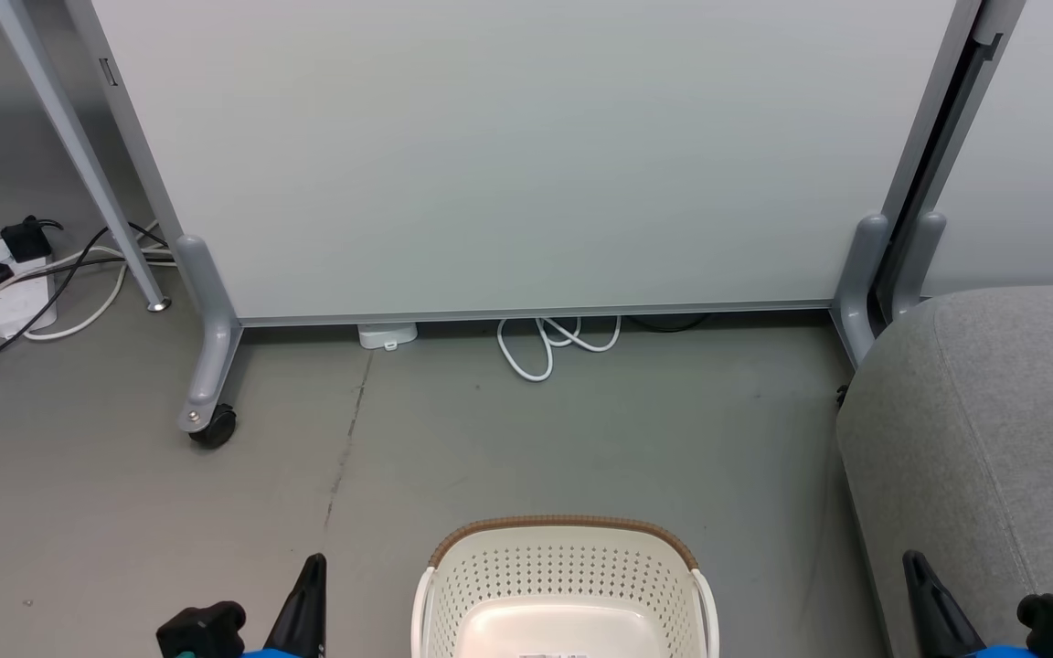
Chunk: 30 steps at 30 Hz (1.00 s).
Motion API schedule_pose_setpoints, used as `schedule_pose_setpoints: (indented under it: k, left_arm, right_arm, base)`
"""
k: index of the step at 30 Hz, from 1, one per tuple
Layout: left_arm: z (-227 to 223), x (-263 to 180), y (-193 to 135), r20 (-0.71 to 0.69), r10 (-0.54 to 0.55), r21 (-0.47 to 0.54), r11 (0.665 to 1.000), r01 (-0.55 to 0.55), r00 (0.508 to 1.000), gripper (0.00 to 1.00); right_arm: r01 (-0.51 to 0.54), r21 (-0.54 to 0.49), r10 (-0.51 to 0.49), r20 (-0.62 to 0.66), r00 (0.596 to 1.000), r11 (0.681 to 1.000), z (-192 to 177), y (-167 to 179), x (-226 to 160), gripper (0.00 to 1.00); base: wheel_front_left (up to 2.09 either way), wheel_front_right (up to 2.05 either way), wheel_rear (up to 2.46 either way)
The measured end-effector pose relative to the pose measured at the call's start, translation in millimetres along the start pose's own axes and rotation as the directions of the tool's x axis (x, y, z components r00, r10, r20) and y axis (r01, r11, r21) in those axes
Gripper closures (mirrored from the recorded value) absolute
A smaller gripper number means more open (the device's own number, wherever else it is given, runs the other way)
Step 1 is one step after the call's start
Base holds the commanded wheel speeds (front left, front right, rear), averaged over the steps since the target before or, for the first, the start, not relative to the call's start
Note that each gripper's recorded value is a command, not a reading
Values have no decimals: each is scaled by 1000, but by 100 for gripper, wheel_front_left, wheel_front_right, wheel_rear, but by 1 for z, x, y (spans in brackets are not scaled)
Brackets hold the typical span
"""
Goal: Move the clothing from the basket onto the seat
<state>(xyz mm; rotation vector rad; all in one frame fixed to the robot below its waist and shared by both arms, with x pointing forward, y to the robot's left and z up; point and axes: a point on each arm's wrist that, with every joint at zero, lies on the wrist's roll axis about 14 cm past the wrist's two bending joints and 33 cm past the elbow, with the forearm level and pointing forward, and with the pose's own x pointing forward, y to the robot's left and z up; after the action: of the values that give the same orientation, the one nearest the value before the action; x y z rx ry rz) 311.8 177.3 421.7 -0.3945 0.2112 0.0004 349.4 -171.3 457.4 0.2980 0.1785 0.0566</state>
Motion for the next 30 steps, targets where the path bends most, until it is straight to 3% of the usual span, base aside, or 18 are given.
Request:
schedule_pose_setpoints:
  k: [14,30]
  left_arm:
    - [20,11,5,37,38,-224,974,-29,999,100]
    - [36,20,5,61,50,-431,902,-19,997,100]
  right_arm:
    - [3,241,-9,24,1000,970,9,-1,6,100]
    - [-9,461,-15,48,999,887,18,-1,12,100]
  base:
    - [0,0,0]
    - [0,0,0]
